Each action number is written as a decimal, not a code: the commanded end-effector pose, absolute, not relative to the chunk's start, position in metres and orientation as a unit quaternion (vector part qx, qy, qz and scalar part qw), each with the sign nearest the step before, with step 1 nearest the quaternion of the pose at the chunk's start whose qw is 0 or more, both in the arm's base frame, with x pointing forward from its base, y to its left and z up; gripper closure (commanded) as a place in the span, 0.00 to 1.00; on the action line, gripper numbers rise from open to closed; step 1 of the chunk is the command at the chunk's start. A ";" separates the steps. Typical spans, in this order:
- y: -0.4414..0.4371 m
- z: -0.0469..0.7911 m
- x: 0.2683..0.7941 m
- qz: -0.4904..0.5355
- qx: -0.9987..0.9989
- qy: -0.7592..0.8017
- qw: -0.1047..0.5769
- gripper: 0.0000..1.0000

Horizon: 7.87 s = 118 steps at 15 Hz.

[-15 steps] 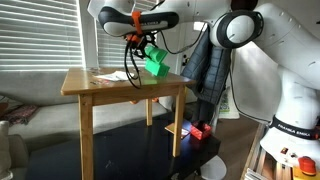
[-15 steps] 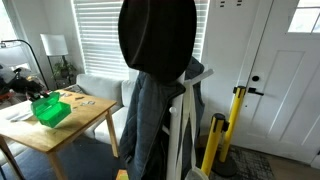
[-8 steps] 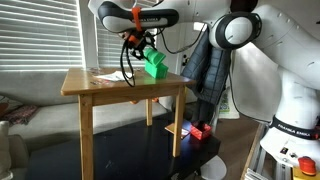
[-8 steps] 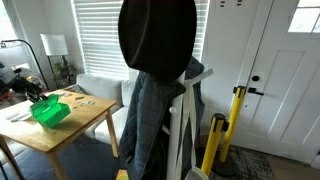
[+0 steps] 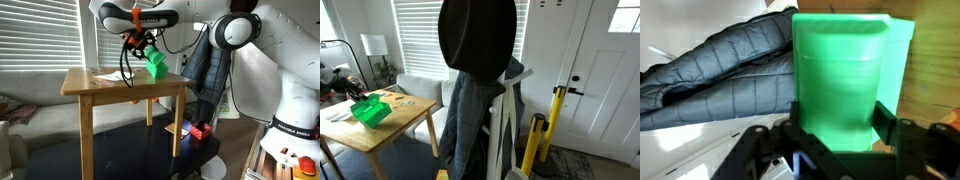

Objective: Open the green container

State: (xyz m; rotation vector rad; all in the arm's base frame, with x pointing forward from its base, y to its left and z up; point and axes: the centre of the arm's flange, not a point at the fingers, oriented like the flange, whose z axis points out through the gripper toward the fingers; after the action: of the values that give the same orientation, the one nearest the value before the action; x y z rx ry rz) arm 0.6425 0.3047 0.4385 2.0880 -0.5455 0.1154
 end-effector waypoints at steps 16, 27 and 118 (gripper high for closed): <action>0.304 0.449 0.632 0.060 0.738 -0.118 0.662 0.55; 0.319 0.437 0.654 0.103 0.756 0.066 0.643 0.55; 0.147 0.507 0.633 -0.060 0.986 0.156 0.013 0.00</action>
State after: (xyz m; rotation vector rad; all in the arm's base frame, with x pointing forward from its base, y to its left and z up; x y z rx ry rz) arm 0.6331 0.1466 0.5072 3.0721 0.4850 -0.1859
